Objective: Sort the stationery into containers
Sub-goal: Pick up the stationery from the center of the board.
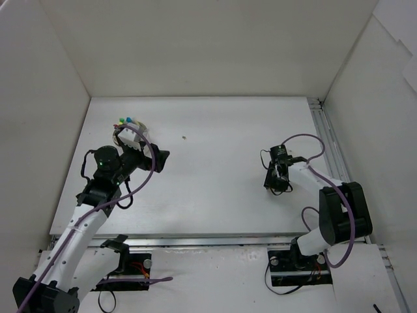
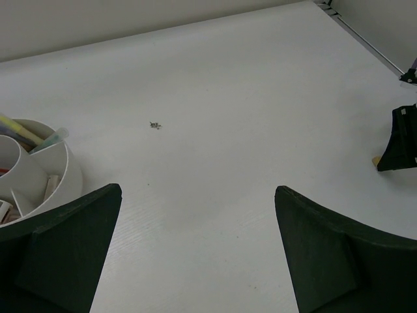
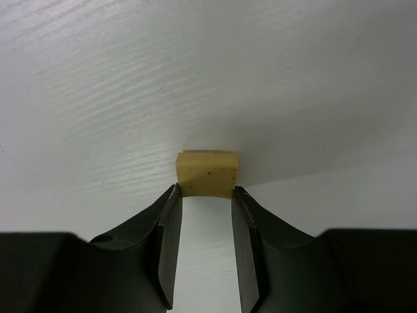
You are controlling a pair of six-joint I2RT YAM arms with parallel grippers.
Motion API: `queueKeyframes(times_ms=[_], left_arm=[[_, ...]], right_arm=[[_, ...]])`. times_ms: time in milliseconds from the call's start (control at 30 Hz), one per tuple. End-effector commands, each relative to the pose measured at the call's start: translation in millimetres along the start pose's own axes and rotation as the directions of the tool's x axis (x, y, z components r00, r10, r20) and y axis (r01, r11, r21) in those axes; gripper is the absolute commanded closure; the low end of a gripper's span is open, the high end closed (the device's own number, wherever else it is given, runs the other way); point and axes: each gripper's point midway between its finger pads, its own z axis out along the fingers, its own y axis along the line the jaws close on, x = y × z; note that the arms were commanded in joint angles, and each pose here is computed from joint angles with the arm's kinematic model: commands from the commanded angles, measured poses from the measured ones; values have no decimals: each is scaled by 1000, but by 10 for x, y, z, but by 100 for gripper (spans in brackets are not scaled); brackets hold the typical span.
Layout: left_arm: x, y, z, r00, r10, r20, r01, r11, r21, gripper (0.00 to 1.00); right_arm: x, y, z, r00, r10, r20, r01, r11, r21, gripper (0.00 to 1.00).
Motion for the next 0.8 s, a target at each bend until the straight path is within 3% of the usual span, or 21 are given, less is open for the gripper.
queueKeyframes(times_ms=[0, 200, 300, 400, 433, 500, 533, 633, 767], left_arm=[[-298, -86, -66, 994, 36, 101, -39, 999, 24, 1], [-263, -226, -11, 999, 1, 44, -6, 994, 109, 0], [-261, -338, 27, 1000, -8, 26, 3, 986, 168, 1], [-245, -443, 88, 1000, -15, 4, 14, 971, 240, 1], [-226, -610, 85, 1000, -20, -13, 23, 944, 329, 1], [-226, -819, 157, 997, -60, -52, 77, 893, 443, 1], [-264, -983, 124, 997, -60, -51, 78, 835, 545, 1], [-184, -1277, 165, 981, -114, -154, 188, 727, 660, 1], [-80, -1475, 339, 966, -128, -223, 246, 711, 659, 1]], right_arm=[[-207, 206, -152, 993, -102, 65, 105, 993, -52, 90], [-345, 479, -527, 957, -216, 193, 246, 957, -151, 95], [-286, 755, -804, 925, -286, 249, 353, 890, -290, 97], [-145, 1116, -1160, 831, -410, 375, 547, 724, -420, 97], [-88, 1208, -1268, 798, -435, 418, 597, 668, -445, 97], [85, 1414, -1563, 690, -480, 542, 723, 503, -474, 95], [192, 1476, -1695, 623, -496, 606, 782, 418, -462, 94], [265, 1591, -1888, 555, -470, 686, 832, 327, -449, 93], [338, 1700, -2054, 489, -443, 752, 872, 248, -421, 93]])
